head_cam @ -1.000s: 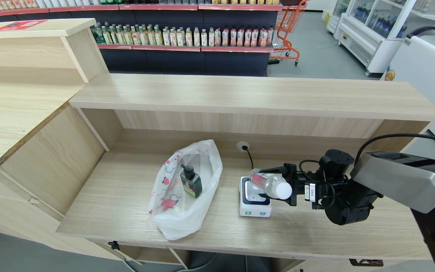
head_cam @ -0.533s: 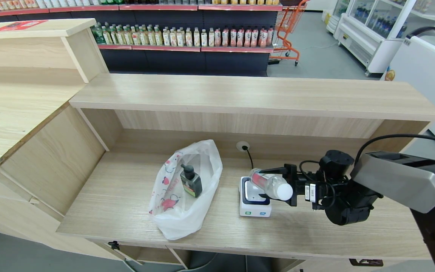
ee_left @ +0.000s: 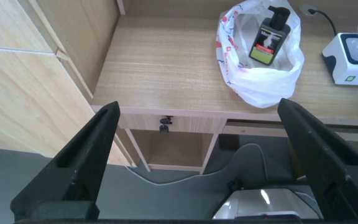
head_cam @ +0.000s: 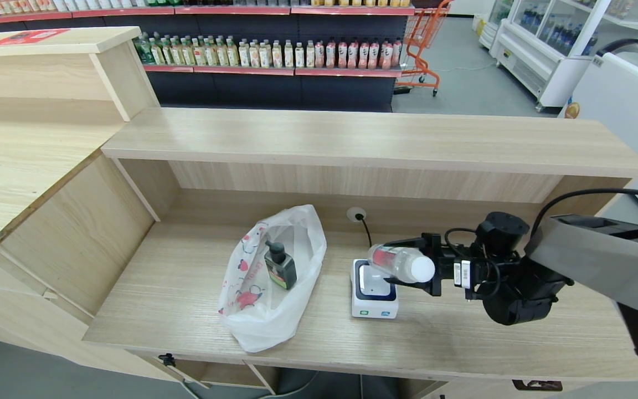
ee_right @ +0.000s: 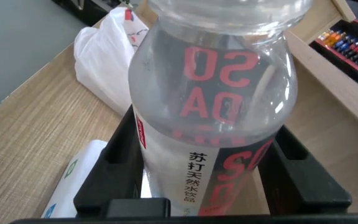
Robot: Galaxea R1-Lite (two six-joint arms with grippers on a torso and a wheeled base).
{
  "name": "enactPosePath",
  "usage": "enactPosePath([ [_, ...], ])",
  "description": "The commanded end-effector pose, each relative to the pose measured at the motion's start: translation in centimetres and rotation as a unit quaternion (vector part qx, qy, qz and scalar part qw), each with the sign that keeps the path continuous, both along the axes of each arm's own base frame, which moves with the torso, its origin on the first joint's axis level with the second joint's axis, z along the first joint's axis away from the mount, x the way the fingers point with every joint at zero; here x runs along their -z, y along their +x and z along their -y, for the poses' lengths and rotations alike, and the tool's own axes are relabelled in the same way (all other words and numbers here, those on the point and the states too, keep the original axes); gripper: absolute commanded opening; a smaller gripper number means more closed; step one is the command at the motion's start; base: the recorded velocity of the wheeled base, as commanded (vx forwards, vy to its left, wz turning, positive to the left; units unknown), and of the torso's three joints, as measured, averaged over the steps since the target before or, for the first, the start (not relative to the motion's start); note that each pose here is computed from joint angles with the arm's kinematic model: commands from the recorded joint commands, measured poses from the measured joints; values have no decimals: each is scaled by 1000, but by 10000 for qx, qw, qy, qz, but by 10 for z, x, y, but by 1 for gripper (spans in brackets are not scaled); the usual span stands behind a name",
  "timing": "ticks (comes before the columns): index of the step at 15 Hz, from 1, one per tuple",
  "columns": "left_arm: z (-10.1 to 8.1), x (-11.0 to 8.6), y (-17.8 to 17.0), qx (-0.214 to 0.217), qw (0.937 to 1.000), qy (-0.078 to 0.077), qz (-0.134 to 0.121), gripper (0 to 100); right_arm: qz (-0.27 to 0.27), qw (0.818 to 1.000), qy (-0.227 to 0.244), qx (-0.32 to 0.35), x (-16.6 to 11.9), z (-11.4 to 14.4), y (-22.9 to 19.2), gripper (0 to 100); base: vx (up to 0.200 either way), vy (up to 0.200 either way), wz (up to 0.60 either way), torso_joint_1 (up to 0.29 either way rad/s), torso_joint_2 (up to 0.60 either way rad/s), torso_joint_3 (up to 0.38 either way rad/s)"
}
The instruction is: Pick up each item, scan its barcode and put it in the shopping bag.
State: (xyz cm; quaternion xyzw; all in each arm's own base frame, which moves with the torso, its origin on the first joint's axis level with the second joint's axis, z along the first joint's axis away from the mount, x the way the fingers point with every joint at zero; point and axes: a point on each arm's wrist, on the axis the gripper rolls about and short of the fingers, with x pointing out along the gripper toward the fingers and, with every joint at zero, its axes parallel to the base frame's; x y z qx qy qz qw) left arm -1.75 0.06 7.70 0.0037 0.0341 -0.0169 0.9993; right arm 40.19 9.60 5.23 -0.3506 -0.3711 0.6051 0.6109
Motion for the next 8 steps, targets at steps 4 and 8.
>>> enactPosePath([
  [4,0,0,0,1,10000,7,4,100,-1130,9901,143,822,-76,71,-63,0,0,0,0,0,0,0],
  [8,0,0,0,1,10000,0,4,100,-2768,9438,713,1662,-116,95,-119,0,0,0,0,0,0,0],
])
